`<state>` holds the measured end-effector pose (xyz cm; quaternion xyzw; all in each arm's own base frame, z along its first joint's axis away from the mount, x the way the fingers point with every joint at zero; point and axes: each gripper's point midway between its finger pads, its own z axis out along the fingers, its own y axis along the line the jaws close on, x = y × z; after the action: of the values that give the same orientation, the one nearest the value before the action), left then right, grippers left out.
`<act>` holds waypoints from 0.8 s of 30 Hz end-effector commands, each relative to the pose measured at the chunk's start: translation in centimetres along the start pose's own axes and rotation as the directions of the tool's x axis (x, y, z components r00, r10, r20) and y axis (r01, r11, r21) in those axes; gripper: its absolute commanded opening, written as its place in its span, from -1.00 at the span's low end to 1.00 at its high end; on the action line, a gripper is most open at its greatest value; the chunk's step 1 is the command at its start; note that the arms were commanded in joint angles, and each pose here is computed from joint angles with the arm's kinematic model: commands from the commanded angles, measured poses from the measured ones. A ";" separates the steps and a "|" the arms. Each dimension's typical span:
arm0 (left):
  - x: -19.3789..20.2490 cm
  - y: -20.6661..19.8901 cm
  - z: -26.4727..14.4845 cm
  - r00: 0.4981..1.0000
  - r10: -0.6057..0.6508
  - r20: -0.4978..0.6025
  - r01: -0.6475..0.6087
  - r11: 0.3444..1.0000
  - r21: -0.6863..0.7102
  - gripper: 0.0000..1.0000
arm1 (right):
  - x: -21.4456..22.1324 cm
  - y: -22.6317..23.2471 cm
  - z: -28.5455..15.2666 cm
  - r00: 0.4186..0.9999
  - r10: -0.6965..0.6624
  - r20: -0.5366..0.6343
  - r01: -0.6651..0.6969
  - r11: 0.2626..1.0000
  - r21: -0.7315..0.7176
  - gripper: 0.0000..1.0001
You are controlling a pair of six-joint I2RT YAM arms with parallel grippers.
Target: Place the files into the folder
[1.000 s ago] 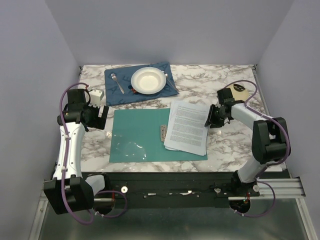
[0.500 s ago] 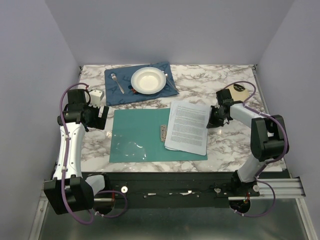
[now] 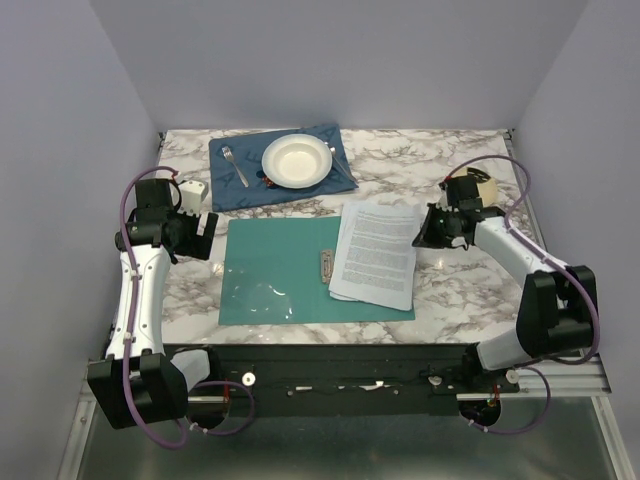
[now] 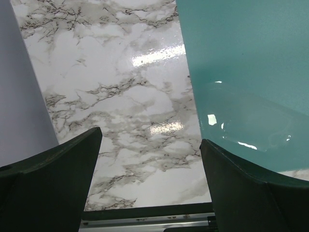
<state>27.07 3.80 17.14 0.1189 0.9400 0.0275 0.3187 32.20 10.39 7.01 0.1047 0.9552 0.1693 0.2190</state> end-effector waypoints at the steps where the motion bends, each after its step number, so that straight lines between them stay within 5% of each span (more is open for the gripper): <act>1: 0.1 0.2 -0.2 1.000 0.009 0.006 -0.009 1.000 -0.008 0.98 | -0.7 3.8 -3.1 0.999 -0.024 0.045 0.031 0.984 -0.176 -0.99; 9: 0.3 0.4 0.6 1.000 0.004 -0.010 -0.004 1.000 -0.009 0.98 | -0.6 14.1 -10.1 0.960 -0.239 0.144 0.278 0.873 -0.401 -0.99; 12: 0.2 0.6 0.7 1.000 -0.001 -0.018 0.001 1.000 -0.014 0.98 | -0.5 14.7 -10.9 0.951 -0.269 0.151 0.306 0.884 -0.354 -0.99; 14: 0.0 0.5 0.5 1.000 0.001 -0.010 -0.001 1.000 -0.014 0.98 | -1.6 11.6 -9.0 0.960 -0.233 0.156 0.261 0.945 -0.198 -0.67; 15: 0.0 0.5 0.4 1.000 0.000 -0.007 0.000 1.000 -0.015 0.98 | -2.2 9.8 -8.0 0.968 -0.205 0.147 0.227 0.963 -0.149 -0.22; 21: 0.6 0.5 0.3 1.000 0.017 -0.017 -0.017 1.000 -0.021 0.98 | -2.3 1.5 -1.8 0.999 -0.022 0.023 0.021 0.999 0.035 0.81; 24: 0.7 0.7 0.4 1.000 0.022 -0.018 -0.023 0.999 -0.031 0.98 | -2.1 -0.3 0.0 0.999 -0.047 -0.011 0.048 0.992 0.117 0.83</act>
<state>27.13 3.97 16.29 0.1187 0.9440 0.0283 0.3066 34.67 11.48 11.23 0.0882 0.9483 0.1715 0.2522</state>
